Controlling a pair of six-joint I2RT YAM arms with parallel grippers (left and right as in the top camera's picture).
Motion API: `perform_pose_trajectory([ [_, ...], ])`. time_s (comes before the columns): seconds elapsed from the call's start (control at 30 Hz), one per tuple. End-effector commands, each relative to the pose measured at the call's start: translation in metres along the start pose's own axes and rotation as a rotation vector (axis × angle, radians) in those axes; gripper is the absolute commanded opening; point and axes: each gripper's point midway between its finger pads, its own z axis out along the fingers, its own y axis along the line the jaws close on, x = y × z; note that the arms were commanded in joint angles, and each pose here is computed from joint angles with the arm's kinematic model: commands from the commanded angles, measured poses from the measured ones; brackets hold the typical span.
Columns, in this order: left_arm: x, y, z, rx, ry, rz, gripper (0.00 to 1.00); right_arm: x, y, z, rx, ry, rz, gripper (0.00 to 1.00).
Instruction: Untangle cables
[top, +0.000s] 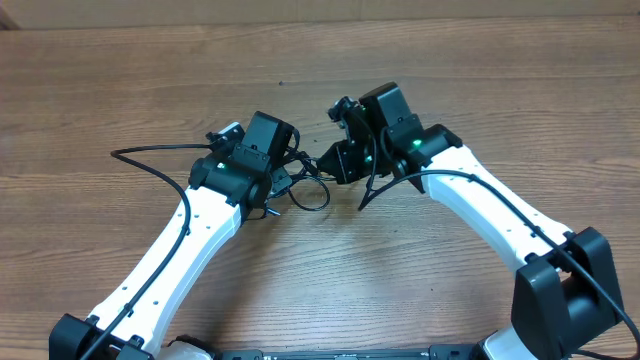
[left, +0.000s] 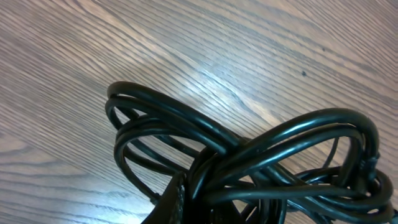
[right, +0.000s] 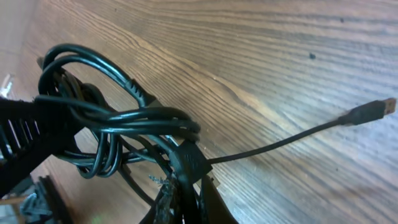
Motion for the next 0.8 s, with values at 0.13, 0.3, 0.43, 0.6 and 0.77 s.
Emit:
perform_pose_trajectory([
  [0.13,-0.05,0.044,-0.009,-0.161,-0.184,-0.113,0.04,0.005,-0.134,-0.056,0.437,-0.052,0.277,0.04],
  [0.3,-0.05,0.044,-0.009,-0.16,-0.186,-0.131,0.04,0.016,-0.157,-0.071,0.468,-0.036,0.352,0.04],
  [0.43,-0.051,0.045,-0.009,-0.162,-0.186,-0.135,0.04,0.022,-0.171,-0.081,0.485,-0.029,0.4,0.04],
  [0.6,-0.045,0.04,-0.007,-0.141,-0.148,-0.072,0.04,0.024,-0.169,-0.081,0.478,-0.022,0.402,0.04],
  [0.77,-0.033,0.025,-0.004,-0.066,-0.058,0.179,0.04,0.023,-0.164,-0.078,0.444,-0.019,0.399,0.47],
])
